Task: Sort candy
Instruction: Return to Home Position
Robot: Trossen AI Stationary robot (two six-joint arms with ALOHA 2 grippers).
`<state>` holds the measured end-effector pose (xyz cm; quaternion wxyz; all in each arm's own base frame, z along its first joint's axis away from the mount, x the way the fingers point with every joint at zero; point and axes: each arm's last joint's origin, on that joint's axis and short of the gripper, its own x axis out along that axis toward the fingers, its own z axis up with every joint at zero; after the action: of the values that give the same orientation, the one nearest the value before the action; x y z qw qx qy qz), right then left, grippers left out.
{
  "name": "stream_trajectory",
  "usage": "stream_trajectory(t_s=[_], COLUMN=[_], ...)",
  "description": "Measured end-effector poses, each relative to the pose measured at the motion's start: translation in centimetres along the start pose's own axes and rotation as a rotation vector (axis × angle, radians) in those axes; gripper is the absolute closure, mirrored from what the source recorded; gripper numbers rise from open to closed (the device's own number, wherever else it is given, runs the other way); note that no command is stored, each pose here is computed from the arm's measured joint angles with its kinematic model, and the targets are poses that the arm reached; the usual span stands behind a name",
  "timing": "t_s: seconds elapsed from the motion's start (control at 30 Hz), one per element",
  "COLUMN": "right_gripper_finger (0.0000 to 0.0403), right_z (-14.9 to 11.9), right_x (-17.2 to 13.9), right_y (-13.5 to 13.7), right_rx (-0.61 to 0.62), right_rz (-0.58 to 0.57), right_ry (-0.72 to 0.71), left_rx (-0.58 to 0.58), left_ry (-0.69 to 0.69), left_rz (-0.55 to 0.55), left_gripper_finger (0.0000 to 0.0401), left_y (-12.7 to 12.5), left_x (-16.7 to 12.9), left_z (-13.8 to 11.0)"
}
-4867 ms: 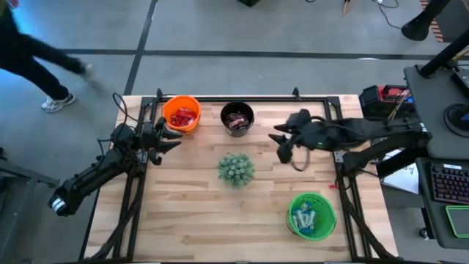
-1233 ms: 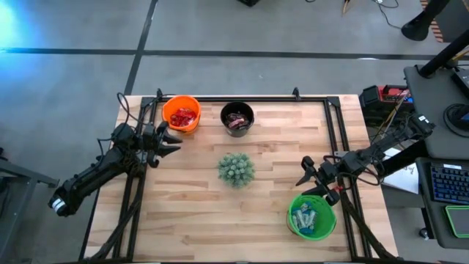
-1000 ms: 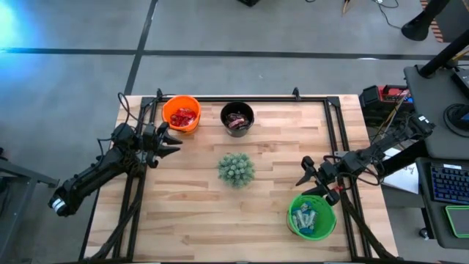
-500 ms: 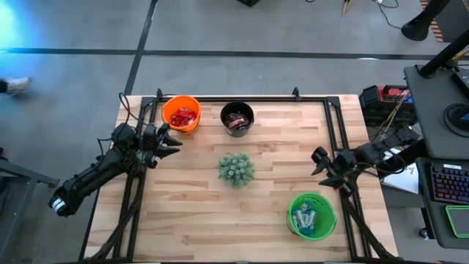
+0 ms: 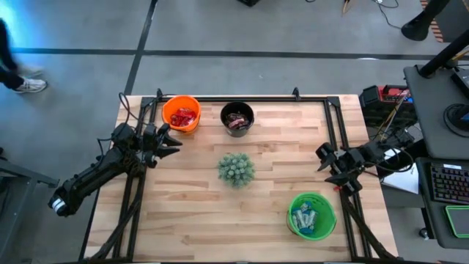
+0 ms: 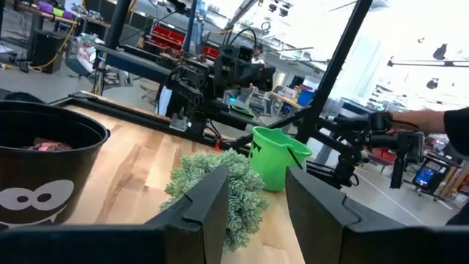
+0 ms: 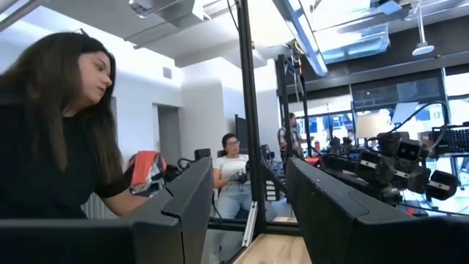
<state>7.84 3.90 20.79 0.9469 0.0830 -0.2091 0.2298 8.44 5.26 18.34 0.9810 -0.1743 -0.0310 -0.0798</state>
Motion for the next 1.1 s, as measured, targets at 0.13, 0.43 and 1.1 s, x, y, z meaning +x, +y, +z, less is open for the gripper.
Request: stream_trajectory(t_s=[0.13,0.43,1.1], right_gripper_finger=[0.0236,0.0236,0.0236], right_z=[-0.10,-0.46,-0.48], right_x=[0.07,0.27,0.29], right_y=[-0.01,-0.03,-0.03], right_rx=[0.001,0.002,0.001], right_rz=[-0.001,-0.003,-0.002], right_ry=[0.009,0.043,0.045], left_rx=[0.013,0.038,0.116], left_ry=[-0.006,-0.007,-0.070], left_rz=[0.006,0.008,0.062], left_gripper_finger=[0.0283,0.0283,0.0283], left_y=[0.00,0.01,-0.83], left_x=[0.00,0.00,-0.79], left_z=[0.05,0.05,-0.15])
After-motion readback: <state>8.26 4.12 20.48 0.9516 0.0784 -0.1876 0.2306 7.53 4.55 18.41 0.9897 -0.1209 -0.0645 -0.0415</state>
